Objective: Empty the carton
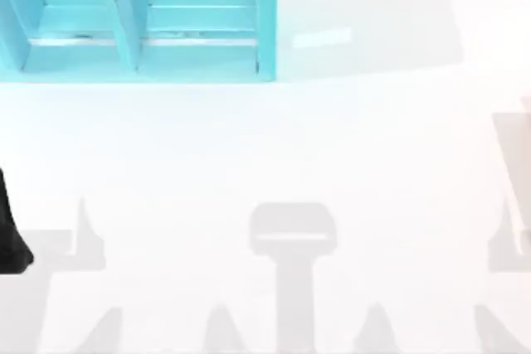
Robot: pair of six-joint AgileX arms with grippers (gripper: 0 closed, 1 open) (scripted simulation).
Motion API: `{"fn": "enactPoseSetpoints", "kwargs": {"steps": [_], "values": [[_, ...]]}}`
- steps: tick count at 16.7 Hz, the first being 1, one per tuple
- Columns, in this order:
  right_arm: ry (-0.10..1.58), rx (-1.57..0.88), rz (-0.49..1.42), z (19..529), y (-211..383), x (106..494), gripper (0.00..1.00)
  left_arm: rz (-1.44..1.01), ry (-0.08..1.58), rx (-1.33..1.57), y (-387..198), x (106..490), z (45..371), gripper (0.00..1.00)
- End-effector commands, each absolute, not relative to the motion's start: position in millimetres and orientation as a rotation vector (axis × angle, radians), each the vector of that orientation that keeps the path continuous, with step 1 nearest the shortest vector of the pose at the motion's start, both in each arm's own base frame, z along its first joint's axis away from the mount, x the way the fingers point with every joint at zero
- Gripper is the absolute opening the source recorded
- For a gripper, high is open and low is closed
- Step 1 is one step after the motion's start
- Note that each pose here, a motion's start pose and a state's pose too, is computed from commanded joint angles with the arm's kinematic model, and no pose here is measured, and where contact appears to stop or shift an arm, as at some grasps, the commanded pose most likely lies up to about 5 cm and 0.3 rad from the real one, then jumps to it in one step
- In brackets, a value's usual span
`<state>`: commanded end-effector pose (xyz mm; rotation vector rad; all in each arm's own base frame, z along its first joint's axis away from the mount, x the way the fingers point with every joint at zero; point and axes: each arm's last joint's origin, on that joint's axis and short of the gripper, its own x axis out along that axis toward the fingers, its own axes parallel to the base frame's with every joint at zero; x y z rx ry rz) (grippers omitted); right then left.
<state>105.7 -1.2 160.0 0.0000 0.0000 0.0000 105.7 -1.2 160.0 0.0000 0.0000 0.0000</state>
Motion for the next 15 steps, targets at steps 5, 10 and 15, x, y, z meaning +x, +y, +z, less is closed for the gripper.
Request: {"fn": "enactPoseSetpoints", "kwargs": {"steps": [5, 10, 15], "values": [[0.062, -0.03, -0.029, 170.9, -4.2, 106.0, 1.0, 0.0, 0.0, 0.0, -1.2, 105.7, 160.0, 1.0], [0.359, -0.128, -0.12, 215.2, -18.3, 119.6, 1.0, 0.0, 0.0, 0.0, -1.2, 105.7, 160.0, 1.0], [0.833, -0.177, -0.161, 253.0, -52.7, 169.3, 1.0, 0.0, 0.0, 0.0, -1.2, 105.7, 160.0, 1.0]]}}
